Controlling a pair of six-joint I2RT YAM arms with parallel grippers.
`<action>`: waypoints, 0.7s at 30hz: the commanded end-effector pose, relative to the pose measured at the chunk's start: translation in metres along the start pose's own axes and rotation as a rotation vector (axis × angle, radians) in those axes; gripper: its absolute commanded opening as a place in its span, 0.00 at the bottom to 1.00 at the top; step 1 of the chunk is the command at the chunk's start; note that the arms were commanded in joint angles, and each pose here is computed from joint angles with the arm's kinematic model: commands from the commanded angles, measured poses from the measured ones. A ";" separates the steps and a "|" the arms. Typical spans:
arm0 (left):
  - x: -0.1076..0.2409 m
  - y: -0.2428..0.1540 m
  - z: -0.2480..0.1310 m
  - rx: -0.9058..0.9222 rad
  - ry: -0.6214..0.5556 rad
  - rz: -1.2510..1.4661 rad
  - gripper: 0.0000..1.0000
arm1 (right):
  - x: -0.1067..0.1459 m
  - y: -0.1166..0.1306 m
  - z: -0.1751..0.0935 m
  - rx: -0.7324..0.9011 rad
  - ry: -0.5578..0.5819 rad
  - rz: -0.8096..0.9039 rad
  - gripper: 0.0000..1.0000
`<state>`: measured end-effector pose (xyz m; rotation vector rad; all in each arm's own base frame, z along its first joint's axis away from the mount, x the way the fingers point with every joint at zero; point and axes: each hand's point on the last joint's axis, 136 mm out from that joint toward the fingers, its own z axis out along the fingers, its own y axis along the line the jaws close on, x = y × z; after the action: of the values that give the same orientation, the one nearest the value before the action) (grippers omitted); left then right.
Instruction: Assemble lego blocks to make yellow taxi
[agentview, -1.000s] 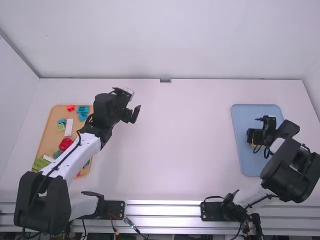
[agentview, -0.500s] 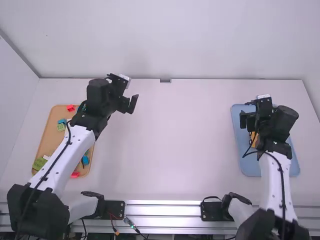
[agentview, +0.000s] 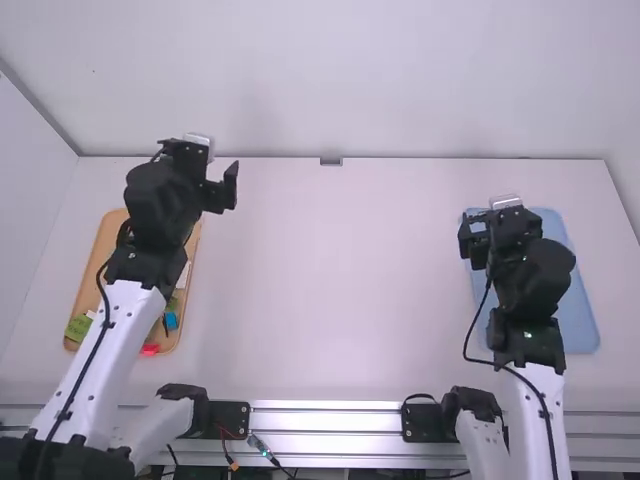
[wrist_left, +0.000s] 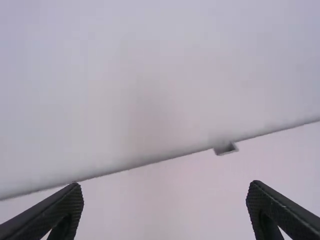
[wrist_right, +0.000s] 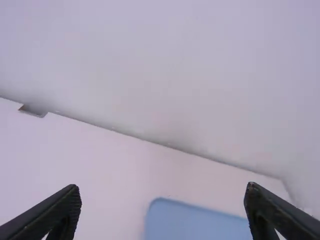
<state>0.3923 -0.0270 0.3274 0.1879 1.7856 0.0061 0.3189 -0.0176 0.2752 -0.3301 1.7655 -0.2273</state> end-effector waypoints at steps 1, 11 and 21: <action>0.004 0.025 -0.015 -0.098 -0.015 -0.078 0.83 | 0.006 0.005 -0.007 0.033 0.000 0.068 0.81; 0.044 0.017 -0.051 -0.099 -0.017 -0.130 0.62 | 0.054 0.042 -0.029 0.011 -0.007 0.285 0.58; 0.095 0.007 -0.080 -0.099 -0.017 -0.130 0.40 | 0.108 0.062 -0.037 0.011 -0.008 0.349 0.36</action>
<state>0.3008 -0.0013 0.2557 0.0109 1.7858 -0.0031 0.2568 0.0042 0.1692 -0.0390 1.7838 0.0039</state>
